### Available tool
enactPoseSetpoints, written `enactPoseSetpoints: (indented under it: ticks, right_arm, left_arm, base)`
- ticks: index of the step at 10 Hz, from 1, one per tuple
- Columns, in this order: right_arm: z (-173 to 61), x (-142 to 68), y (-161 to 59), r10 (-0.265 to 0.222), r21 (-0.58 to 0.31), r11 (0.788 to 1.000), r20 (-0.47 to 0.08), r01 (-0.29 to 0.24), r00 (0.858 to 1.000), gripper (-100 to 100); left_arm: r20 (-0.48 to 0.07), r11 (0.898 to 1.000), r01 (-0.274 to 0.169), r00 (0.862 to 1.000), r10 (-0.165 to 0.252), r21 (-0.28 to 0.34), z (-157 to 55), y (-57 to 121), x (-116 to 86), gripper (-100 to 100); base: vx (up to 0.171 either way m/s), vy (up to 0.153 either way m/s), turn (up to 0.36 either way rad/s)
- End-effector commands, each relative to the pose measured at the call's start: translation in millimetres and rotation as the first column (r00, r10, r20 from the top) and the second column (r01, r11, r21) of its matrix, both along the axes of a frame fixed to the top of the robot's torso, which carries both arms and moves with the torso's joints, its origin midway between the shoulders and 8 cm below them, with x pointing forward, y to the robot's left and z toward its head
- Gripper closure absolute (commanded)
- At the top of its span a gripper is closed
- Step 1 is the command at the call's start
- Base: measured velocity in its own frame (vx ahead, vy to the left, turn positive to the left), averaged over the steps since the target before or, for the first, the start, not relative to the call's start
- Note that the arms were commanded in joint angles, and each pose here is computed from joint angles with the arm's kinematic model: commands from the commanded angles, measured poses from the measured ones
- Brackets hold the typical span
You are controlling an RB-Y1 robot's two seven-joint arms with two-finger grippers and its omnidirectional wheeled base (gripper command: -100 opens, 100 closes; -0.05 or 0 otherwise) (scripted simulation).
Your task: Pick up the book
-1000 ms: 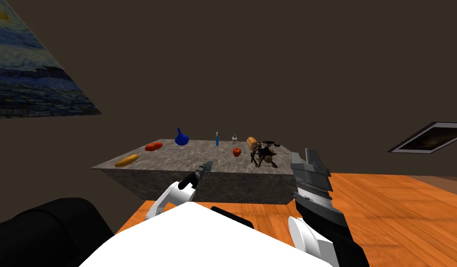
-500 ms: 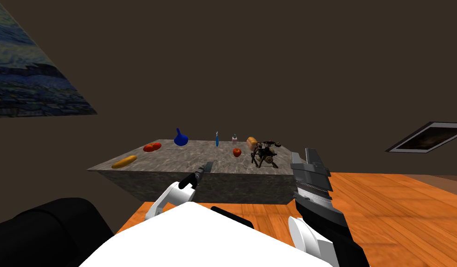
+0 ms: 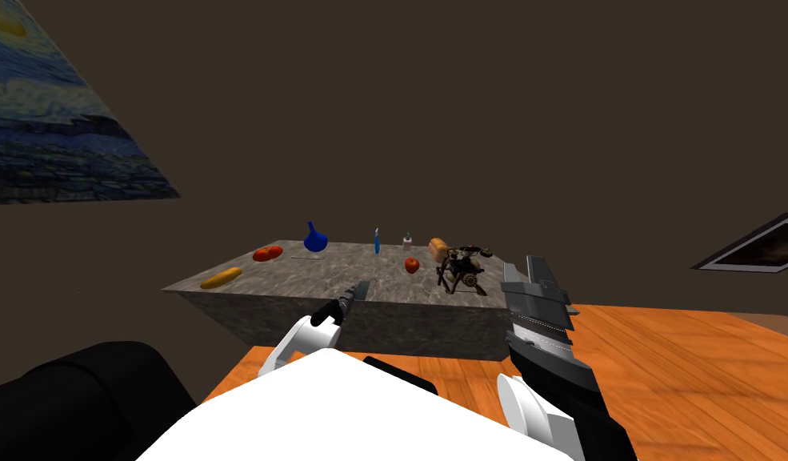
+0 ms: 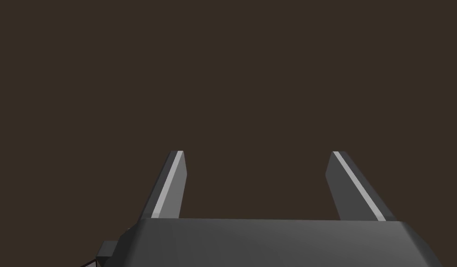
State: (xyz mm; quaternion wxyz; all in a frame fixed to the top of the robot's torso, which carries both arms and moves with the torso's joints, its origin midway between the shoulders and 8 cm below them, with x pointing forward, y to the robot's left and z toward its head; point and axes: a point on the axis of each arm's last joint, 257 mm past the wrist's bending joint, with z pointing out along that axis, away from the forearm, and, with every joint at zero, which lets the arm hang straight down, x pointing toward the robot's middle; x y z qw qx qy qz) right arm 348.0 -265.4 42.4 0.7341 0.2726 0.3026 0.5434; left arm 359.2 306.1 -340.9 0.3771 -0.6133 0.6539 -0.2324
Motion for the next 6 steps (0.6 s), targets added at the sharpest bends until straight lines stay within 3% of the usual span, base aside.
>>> enactPoseSetpoints:
  ticks: [1, 5, 6]
  right_arm:
    - [0.0, 0.0, 0.0, 0.000, 0.000, 1.000, 0.000, 0.000, 1.000, 0]
    - [0.0, 0.0, 0.0, 0.000, 0.000, 1.000, 0.000, 0.000, 1.000, 0]
    - [0.0, 0.0, 0.0, 0.000, 0.000, 1.000, 0.000, 0.000, 1.000, 0]
  left_arm:
    - [0.001, 1.000, 0.009, 1.000, -0.009, 0.002, -2.2, -4.6, 1.6, -100]
    - [0.001, 1.000, 0.019, 1.000, -0.019, 0.000, -4.9, -11.9, 3.9, -100]
    - [0.002, 1.000, 0.021, 1.000, -0.021, 0.002, -4.9, -12.2, 4.1, 100]
  base:
    - [0.028, 0.018, 0.046]
    - [0.023, 0.011, 0.036]
    - [0.000, 0.000, 0.000]
